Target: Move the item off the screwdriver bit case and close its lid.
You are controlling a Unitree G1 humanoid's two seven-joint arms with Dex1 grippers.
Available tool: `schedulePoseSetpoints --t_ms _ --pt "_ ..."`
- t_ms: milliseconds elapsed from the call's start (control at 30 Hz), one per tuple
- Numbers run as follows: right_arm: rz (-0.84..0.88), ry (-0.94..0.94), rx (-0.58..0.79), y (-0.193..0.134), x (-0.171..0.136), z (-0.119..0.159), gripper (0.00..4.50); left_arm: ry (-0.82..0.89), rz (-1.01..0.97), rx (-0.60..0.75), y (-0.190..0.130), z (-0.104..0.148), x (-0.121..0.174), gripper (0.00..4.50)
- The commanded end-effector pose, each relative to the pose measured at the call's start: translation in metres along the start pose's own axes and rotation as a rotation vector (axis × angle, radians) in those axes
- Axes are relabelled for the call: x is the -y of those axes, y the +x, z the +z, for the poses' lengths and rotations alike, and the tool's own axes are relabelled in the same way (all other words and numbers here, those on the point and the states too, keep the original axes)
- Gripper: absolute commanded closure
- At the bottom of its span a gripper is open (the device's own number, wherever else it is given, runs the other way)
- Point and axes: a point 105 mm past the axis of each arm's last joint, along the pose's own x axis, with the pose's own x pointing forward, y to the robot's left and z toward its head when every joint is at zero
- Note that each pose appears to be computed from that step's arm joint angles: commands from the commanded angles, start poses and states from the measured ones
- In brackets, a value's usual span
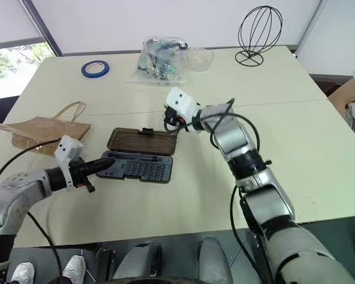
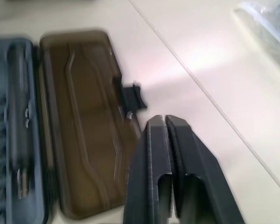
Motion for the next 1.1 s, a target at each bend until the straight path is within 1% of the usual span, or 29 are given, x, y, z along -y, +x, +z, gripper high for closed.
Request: schedulePoseSetpoints --t_ms 33,100,167,200,367,667,900,933,1000,1067,1100 --pt "-0.002 0.002 -0.028 0.011 0.008 0.001 2.57 0.048 -0.003 0.019 -0.001 0.007 0.004 4.50" --pt "0.016 0.031 -0.050 0.019 0.007 -0.004 1.53 0.051 -0.001 0.019 -0.001 0.007 0.005 4.50" --pt "0.020 0.021 -0.073 0.024 0.006 -0.008 0.50 0.054 0.004 0.020 -0.001 0.008 0.005 4.50" --pt "0.025 0.011 -0.081 0.027 0.004 -0.010 0.05 0.056 0.008 0.021 -0.002 0.008 0.004 4.50" --pt "0.011 0.000 -0.109 0.034 0.004 -0.020 0.05 0.061 0.025 0.024 -0.004 0.009 0.004 4.50" --pt "0.006 0.160 -0.202 0.037 0.006 -0.049 0.05 0.066 0.029 0.029 -0.002 0.009 0.006 4.50" --pt "0.020 0.129 -0.230 0.036 0.006 -0.055 0.05 0.071 0.033 0.030 -0.002 0.008 0.006 4.50" --pt "0.021 0.123 -0.232 0.036 0.005 -0.056 0.28 0.072 0.034 0.030 -0.002 0.008 0.006 4.50" --pt "0.032 0.106 -0.238 0.036 0.004 -0.058 0.88 0.073 0.039 0.031 -0.002 0.008 0.005 4.50" --pt "0.047 0.093 -0.239 0.036 0.001 -0.059 1.81 0.076 0.044 0.031 -0.003 0.008 0.004 4.50" --pt "0.053 0.094 -0.240 0.036 0.000 -0.059 2.49 0.077 0.046 0.032 -0.003 0.008 0.004 4.50"
